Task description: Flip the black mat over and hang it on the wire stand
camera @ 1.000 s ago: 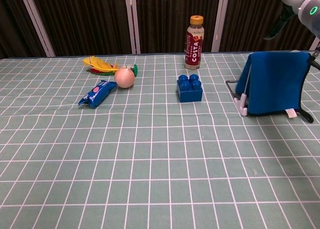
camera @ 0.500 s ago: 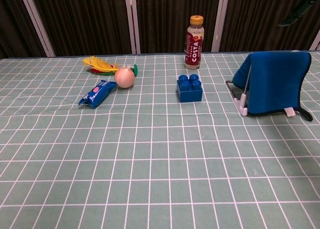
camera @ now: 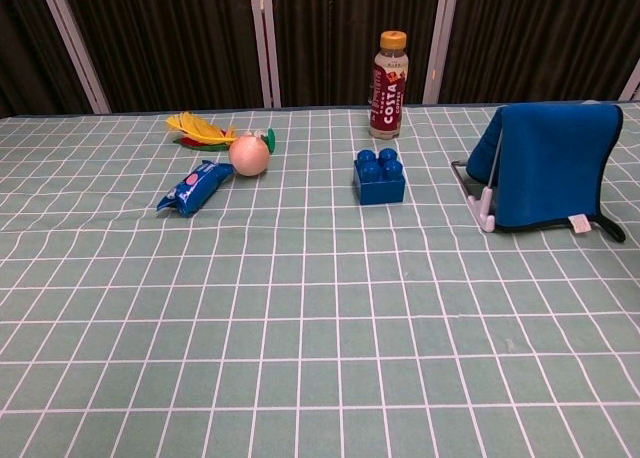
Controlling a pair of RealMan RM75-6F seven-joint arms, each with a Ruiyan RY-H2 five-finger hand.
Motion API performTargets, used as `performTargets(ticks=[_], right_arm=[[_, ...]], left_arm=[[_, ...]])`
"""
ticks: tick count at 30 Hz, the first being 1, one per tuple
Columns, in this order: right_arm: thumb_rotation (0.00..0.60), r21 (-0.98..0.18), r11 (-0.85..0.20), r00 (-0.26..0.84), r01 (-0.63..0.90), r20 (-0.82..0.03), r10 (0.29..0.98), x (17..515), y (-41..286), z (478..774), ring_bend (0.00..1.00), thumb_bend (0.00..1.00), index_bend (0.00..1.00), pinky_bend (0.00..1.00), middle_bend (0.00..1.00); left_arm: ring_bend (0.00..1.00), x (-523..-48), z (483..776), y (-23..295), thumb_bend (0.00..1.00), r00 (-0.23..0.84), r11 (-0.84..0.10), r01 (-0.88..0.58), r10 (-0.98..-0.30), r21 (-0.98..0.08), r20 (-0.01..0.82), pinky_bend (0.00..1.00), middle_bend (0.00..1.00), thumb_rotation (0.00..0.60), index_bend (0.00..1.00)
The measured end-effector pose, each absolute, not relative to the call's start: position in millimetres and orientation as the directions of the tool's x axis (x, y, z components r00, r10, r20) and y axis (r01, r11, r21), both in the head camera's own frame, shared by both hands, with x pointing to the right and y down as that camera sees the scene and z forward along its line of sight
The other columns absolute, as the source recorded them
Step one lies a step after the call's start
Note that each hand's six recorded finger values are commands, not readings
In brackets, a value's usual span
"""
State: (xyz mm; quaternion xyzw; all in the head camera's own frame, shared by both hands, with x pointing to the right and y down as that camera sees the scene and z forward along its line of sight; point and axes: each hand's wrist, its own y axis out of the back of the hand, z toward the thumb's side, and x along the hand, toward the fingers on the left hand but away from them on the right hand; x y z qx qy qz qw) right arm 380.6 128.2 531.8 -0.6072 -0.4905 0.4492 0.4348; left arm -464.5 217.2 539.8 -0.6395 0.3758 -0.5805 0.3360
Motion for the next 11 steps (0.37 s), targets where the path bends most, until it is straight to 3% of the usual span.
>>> performTargets(ticks=[5, 11], right_arm=[[0.6, -0.971, -0.143, 0.084, 0.191, -0.128, 0.988, 404, 173, 523, 0.0, 0.0, 0.0, 0.0, 0.0], [0.6, -0.977, -0.176, 0.033, 0.121, -0.173, 0.984, 418, 206, 518, 0.0, 0.0, 0.0, 0.0, 0.0]], left_arm=[[0.0, -460, 538, 220, 0.0, 0.058, -0.475, -0.06, -0.88, -0.878, 0.472, 0.0, 0.0, 0.6, 0.0], [0.0, -458, 534, 219, 0.0, 0.068, -0.41, -0.037, -0.911, -0.911, 0.408, 0.0, 0.0, 0.6, 0.0]])
